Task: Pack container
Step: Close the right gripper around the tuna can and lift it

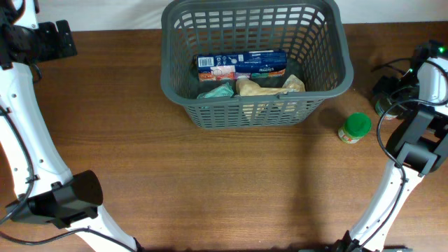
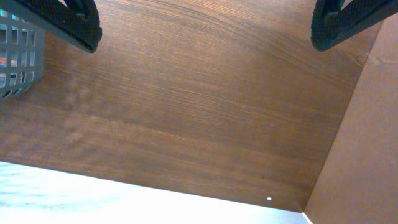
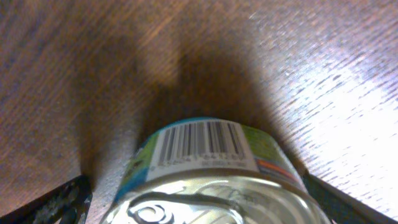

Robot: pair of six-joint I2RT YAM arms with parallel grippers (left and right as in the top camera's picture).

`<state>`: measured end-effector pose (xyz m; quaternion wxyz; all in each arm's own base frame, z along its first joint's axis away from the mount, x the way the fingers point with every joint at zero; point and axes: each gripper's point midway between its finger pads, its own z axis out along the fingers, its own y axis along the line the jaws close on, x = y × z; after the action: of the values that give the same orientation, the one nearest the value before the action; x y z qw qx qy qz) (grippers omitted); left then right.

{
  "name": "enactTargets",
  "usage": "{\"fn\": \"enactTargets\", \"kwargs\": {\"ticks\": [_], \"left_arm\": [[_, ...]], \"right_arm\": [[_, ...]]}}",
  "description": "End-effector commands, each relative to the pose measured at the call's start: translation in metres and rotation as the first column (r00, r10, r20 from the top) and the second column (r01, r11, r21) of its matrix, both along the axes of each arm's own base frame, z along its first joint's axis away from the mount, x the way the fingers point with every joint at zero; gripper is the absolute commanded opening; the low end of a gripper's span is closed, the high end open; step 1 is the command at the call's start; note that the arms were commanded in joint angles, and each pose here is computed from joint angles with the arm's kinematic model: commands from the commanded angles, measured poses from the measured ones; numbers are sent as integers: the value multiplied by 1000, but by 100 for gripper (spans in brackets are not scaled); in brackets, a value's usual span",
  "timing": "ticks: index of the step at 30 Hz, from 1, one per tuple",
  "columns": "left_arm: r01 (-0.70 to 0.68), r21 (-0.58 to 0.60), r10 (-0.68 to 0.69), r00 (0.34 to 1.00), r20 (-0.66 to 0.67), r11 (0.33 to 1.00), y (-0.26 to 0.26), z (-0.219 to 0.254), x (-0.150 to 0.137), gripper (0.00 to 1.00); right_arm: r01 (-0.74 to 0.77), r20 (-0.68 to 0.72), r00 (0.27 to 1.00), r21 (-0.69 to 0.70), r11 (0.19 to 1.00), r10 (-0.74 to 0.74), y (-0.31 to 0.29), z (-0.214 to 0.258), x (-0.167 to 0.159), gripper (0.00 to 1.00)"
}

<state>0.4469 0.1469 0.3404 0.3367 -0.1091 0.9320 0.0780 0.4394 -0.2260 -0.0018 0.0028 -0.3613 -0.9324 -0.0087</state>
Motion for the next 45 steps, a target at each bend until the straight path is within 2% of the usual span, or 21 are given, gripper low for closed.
{"fn": "enactTargets", "kwargs": {"ticks": [1, 21, 31, 38, 43, 45], "left_arm": [[-5, -17, 5, 1000, 1, 1000, -1, -3, 2, 99], [-5, -17, 5, 1000, 1, 1000, -1, -3, 2, 99], [-5, -17, 5, 1000, 1, 1000, -1, -3, 2, 99], [-5, -17, 5, 1000, 0, 1000, -1, -3, 2, 99], [-5, -17, 5, 1000, 1, 1000, -1, -3, 2, 99], [-5, -17, 5, 1000, 1, 1000, -1, -3, 2, 99]], "right_arm": [[40, -154, 988, 52, 998, -31, -1, -52, -37, 99], [49, -97, 994, 89, 995, -40, 3, -53, -24, 100], [49, -97, 994, 89, 995, -40, 4, -53, -24, 79], [49, -101, 994, 91, 995, -40, 4, -53, -25, 70], [49, -102, 994, 91, 995, -40, 4, -53, -26, 58], [49, -102, 994, 92, 995, -40, 4, -53, -26, 57]]}}
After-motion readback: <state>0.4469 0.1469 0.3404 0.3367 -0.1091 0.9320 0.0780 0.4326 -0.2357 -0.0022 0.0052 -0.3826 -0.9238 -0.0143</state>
